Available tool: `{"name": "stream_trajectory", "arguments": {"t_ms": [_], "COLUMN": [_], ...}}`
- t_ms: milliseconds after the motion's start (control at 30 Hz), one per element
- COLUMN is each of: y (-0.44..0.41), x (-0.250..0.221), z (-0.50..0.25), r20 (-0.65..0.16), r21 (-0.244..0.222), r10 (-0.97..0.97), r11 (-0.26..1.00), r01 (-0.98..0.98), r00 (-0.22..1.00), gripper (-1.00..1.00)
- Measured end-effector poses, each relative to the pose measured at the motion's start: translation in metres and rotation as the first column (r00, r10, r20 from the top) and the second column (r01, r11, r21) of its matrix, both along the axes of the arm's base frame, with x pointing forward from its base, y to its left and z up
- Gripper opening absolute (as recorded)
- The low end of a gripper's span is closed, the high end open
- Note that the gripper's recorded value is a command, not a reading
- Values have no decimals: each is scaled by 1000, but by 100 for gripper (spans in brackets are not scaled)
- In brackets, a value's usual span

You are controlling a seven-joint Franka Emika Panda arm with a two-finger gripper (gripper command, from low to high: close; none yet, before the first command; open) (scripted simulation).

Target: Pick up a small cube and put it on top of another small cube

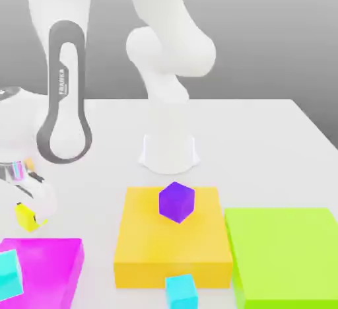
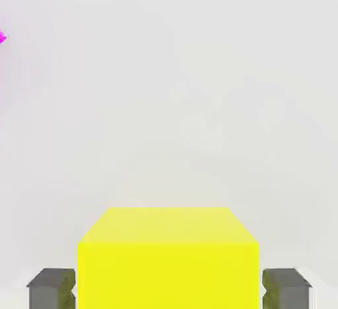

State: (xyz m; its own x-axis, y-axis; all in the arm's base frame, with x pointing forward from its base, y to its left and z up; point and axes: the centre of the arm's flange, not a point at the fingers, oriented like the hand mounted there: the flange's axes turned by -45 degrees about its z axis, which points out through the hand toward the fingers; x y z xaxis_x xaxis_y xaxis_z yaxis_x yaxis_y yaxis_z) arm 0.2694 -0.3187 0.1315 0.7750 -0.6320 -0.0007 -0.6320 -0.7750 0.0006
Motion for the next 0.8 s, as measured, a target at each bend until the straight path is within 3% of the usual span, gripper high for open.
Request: {"name": "stream_trajectory", "arguments": {"t_ms": [333,500,800], "y": [11,92,234], "x": [9,57,75], "z": [65,105,160], "r20": [3,10,6], "r21": [2,11,16], "r10": [-8,-28,-130], "r11": [1000,1000,991], "r01": [8,28,130], "r00": [1000,1000,992], "gripper": [-100,-100,-100]}}
